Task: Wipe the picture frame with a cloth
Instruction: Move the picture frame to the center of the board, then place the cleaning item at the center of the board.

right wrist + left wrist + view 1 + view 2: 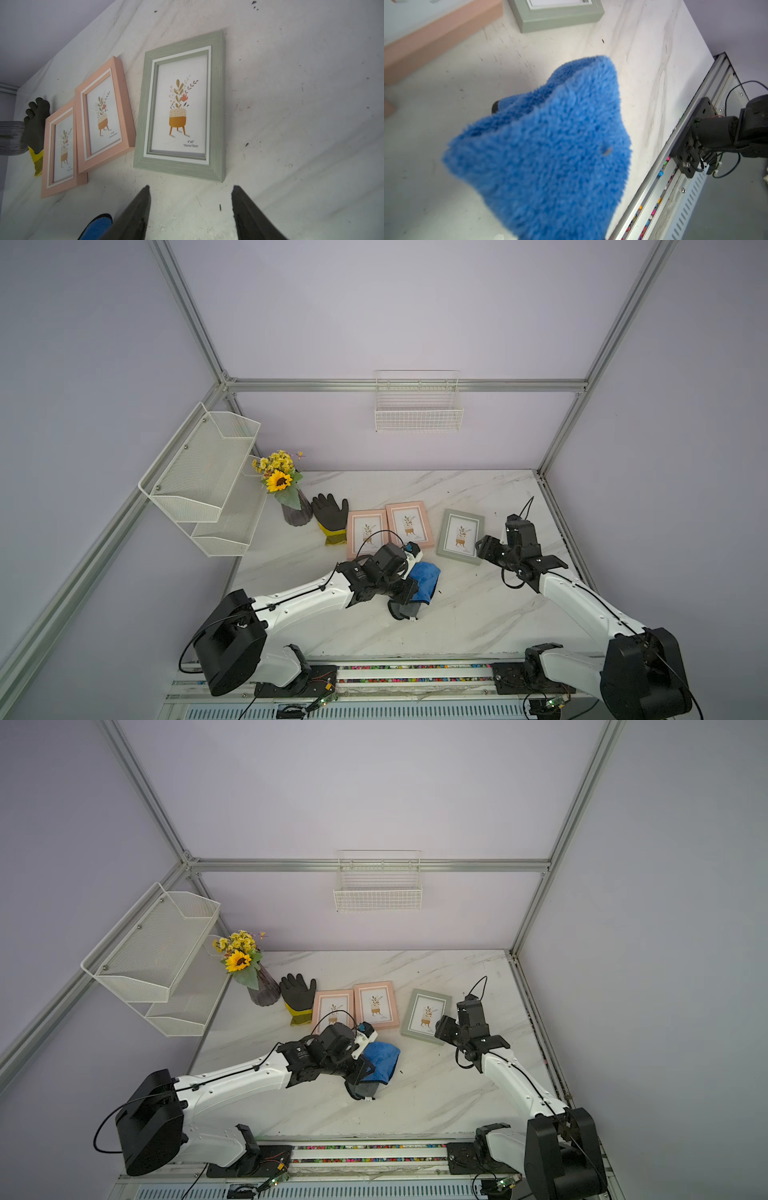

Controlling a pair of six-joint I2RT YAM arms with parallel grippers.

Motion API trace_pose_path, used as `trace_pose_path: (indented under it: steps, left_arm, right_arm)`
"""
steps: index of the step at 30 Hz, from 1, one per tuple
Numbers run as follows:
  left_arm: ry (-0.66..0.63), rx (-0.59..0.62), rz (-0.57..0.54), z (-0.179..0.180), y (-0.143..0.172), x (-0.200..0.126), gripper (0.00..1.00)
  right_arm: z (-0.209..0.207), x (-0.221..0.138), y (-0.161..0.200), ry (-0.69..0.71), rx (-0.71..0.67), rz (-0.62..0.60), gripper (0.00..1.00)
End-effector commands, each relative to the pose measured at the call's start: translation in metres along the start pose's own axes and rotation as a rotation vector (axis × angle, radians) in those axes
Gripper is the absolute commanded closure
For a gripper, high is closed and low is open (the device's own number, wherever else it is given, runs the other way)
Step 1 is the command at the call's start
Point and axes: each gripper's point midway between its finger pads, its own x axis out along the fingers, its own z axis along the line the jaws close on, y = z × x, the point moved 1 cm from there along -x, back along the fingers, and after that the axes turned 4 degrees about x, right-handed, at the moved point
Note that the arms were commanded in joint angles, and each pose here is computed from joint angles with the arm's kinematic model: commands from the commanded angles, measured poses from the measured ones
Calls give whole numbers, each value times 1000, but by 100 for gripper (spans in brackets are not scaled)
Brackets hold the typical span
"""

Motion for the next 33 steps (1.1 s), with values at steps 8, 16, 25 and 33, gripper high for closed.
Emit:
trace_pose_path:
  steps: [8, 16, 25, 33]
  left_arm:
    - [-23, 28, 99, 5, 6, 60, 87]
    - [-180, 4, 69, 27, 1, 55, 53]
    - [-379, -92, -67, 58, -17, 8, 24]
    - [-163, -72, -228, 32, -41, -22, 6]
  right_arm:
    - [13, -20, -9, -102, 10, -91, 36]
    - [4, -18, -6, -62, 13, -88, 36]
    - [5, -26, -14, -49, 10, -122, 35]
    - [9, -30, -26, -39, 4, -151, 33]
